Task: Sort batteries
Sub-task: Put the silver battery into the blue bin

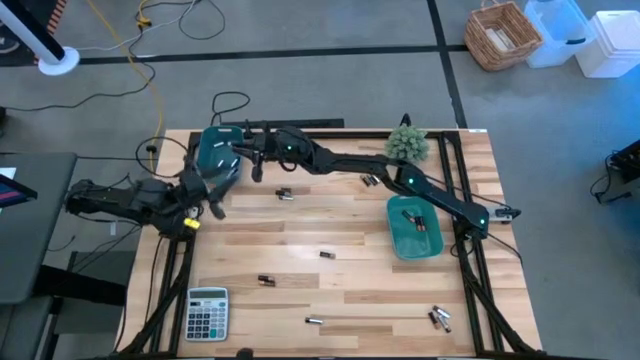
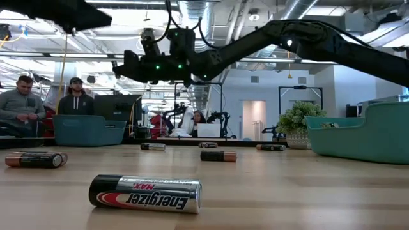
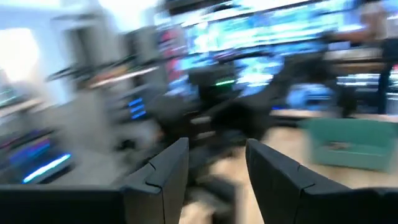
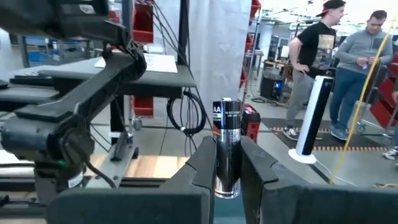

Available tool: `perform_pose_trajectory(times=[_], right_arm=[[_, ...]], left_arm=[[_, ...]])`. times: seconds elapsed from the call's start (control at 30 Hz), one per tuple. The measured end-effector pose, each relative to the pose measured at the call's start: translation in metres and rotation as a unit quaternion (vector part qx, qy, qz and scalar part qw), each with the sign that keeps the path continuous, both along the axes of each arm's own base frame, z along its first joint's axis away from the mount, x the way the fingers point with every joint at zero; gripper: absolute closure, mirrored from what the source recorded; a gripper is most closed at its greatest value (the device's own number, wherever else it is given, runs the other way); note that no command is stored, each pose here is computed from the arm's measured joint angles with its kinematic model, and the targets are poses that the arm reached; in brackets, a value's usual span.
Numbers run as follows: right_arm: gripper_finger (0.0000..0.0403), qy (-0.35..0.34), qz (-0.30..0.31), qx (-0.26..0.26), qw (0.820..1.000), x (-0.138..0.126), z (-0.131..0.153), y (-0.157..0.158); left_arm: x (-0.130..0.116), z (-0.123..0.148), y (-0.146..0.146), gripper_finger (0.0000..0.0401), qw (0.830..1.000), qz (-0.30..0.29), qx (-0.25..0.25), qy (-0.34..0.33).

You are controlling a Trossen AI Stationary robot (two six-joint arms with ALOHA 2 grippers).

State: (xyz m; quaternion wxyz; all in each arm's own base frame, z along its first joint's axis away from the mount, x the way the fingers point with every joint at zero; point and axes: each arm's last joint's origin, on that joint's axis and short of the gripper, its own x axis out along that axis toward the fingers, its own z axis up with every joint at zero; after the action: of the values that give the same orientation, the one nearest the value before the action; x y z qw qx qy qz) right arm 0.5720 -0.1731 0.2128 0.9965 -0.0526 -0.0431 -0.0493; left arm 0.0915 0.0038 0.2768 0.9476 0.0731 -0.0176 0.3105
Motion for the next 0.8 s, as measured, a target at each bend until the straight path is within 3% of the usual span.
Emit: perform_pose_trajectory(times=[0.13, 0.37, 0.57, 0.8], right_arm=[[0.0349, 0.011, -0.001, -0.007, 1.000, 0.000, -0.003, 0.000], [0.0349, 0.027, 0.002, -0.021, 0.999, 0.002, -0.006, 0.005], [0.0349, 0.026, 0.013, -0.058, 0.998, 0.006, -0.005, 0.019], [0.0349, 0.030, 0.008, -0.096, 0.995, 0.009, -0.005, 0.031]], left_arm=[[-0.003, -0.008, 0.005, 0.0246, 0.992, 0.121, -0.027, 0.022], [-0.003, -0.016, 0.013, 0.0243, 0.974, 0.218, -0.052, 0.022], [0.000, -0.023, 0.018, 0.0204, 0.974, 0.212, -0.066, 0.044], [0.003, -0.025, 0.016, 0.0171, 0.986, 0.141, -0.057, 0.073]])
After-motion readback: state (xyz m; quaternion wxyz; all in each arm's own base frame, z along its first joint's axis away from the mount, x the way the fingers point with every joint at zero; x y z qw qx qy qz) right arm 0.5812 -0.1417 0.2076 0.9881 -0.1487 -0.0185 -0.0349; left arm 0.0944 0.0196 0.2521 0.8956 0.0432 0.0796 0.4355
